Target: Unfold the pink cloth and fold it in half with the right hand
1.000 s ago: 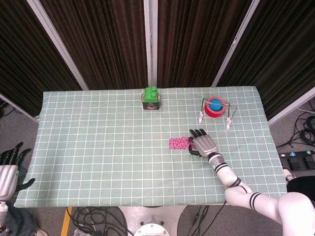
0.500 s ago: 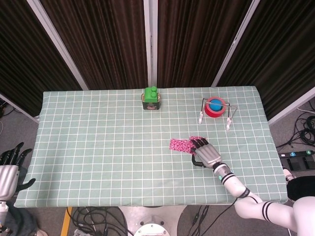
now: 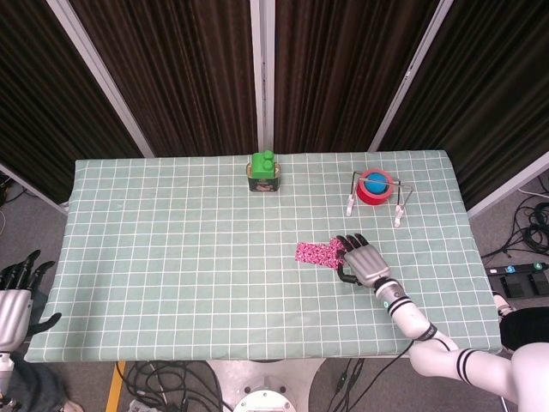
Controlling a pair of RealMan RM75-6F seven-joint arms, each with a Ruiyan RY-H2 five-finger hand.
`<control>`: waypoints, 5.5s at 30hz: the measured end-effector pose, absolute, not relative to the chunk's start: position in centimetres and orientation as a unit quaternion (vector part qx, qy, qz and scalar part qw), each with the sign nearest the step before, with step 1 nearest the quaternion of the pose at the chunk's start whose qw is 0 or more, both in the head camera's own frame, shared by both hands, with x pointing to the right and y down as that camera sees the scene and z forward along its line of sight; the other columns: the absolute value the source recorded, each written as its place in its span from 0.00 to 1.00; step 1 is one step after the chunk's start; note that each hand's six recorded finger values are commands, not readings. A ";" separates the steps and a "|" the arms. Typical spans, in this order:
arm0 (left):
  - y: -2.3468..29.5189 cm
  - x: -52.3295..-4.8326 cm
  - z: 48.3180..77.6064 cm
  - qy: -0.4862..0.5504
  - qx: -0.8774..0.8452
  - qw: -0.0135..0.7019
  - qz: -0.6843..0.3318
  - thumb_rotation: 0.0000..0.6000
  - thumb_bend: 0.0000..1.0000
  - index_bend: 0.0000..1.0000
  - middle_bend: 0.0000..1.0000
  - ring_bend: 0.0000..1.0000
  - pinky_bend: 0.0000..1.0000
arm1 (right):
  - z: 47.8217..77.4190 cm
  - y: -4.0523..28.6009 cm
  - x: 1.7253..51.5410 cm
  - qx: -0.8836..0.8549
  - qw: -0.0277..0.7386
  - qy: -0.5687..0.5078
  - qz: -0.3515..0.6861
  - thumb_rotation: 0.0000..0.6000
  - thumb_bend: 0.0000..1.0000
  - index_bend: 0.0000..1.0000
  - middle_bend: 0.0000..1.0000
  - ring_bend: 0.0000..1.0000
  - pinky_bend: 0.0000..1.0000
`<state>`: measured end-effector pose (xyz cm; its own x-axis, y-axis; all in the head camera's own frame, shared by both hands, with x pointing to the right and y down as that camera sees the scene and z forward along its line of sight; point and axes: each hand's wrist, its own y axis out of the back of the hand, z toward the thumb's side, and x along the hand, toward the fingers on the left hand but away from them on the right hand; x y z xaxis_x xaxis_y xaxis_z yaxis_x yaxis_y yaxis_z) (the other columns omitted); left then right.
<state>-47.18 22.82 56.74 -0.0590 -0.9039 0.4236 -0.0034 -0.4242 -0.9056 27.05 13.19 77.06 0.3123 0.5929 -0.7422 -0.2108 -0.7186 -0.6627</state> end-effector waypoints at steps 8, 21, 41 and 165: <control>22.9 -47.3 56.7 0.392 -0.578 0.367 -0.615 1.00 0.12 0.22 0.14 0.15 0.15 | 78.4 12.8 25.2 -0.736 0.347 -0.132 0.566 0.00 0.63 0.28 0.00 0.00 0.00; 23.1 -47.6 56.8 0.394 -0.578 0.362 -0.616 1.00 0.12 0.22 0.14 0.15 0.15 | 78.9 12.4 22.0 -0.748 0.353 -0.132 0.546 0.00 0.63 0.28 0.01 0.00 0.00; 23.4 -48.1 56.7 0.400 -0.576 0.357 -0.617 1.00 0.12 0.22 0.14 0.15 0.15 | 78.6 10.9 20.1 -0.749 0.363 -0.151 0.534 0.01 0.50 0.28 0.01 0.00 0.00; 24.5 -48.6 56.8 0.409 -0.588 0.343 -0.607 1.00 0.12 0.22 0.14 0.15 0.15 | 77.6 8.8 14.3 -0.722 0.285 -0.204 0.596 0.82 0.14 0.38 0.07 0.00 0.00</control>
